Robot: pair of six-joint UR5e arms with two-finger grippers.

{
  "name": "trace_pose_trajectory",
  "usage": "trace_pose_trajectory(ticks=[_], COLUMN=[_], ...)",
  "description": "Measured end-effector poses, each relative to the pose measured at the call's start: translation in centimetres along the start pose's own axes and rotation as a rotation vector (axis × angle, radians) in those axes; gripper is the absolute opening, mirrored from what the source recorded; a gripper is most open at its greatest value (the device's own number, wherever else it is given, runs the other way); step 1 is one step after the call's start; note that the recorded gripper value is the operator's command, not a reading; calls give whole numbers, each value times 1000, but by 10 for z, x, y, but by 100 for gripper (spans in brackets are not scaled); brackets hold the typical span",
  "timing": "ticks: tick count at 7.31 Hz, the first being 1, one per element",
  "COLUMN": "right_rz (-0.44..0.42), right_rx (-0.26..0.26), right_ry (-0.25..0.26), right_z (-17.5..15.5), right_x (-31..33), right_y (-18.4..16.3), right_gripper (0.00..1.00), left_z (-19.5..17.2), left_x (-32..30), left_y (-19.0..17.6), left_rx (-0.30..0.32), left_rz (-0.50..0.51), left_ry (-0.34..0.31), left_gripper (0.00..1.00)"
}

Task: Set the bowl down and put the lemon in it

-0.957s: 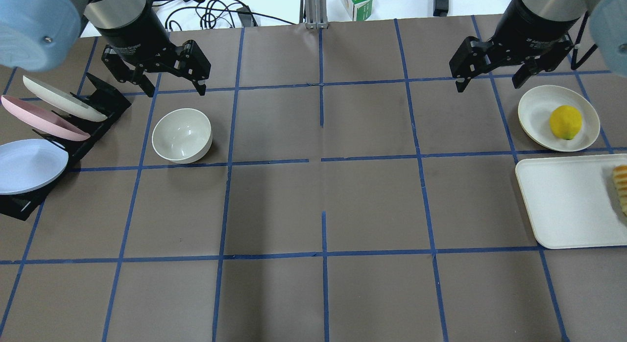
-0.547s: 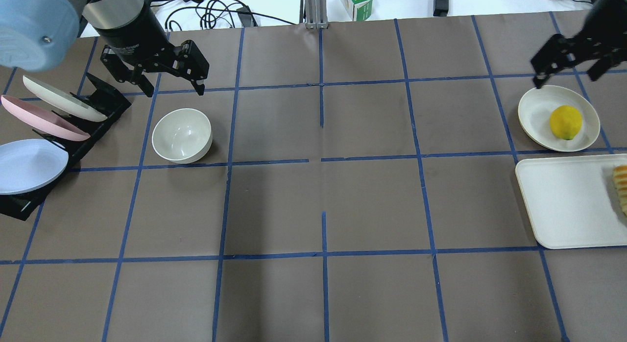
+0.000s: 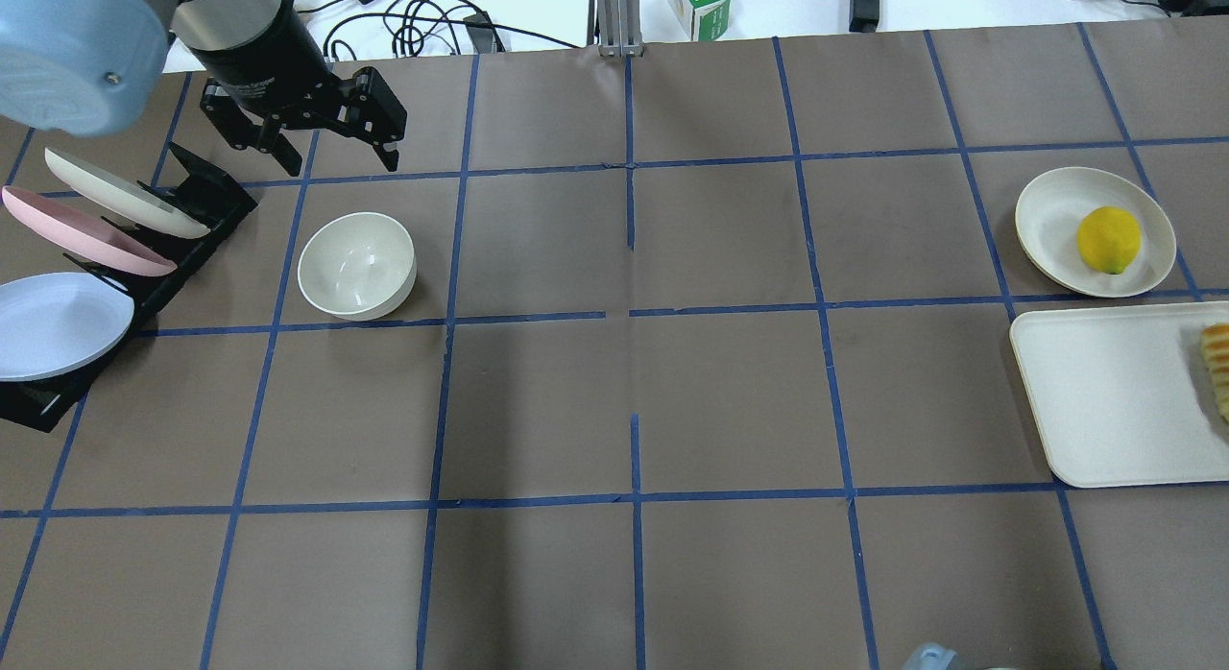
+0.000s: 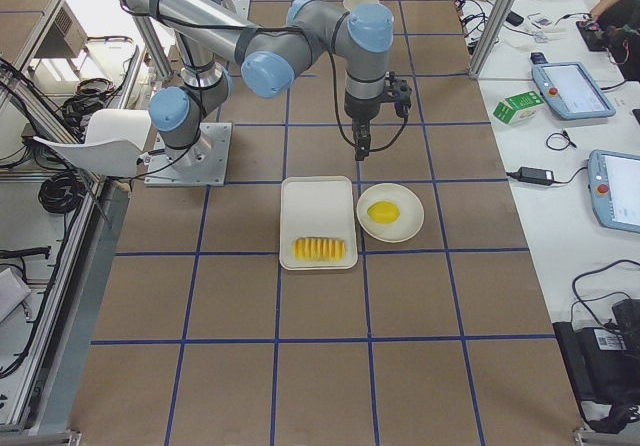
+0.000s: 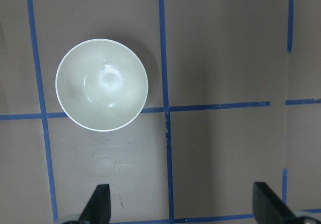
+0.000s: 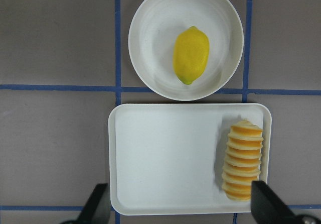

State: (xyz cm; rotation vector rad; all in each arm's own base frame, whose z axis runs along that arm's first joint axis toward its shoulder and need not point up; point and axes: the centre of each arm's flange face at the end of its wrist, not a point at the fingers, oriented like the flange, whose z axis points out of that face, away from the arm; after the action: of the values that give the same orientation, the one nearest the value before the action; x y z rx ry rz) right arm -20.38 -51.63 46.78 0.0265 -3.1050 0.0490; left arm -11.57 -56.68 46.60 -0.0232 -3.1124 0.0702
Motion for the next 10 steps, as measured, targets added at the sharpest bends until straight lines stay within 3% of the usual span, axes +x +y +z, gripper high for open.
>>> trace_pose_trajectory(ticks=[2,3,6,9,10], right_rz=[5,5,20,22,25], right_rx=[0,-4,-12,-27,-41], right_ry=[-5,-10,-44,-58,-61], right_z=[40,78,190,254,262], right_x=[18,30,40,45,45], right_y=[-23,-43,-90,-104,-104], right_gripper=[100,100,100,98,71], left_z=[19,32,97,180,197], left_x=[-42,-74,-127,-161,-166], left_y=[-19,-27,-42,-35,-33], left_rx=[-10,-25,-73,-21,-22], left_rz=[-62,-99,-86,-86,-71], left_ry=[-4,-4,3,-7,-7], left_gripper=[100,100,100,100,100])
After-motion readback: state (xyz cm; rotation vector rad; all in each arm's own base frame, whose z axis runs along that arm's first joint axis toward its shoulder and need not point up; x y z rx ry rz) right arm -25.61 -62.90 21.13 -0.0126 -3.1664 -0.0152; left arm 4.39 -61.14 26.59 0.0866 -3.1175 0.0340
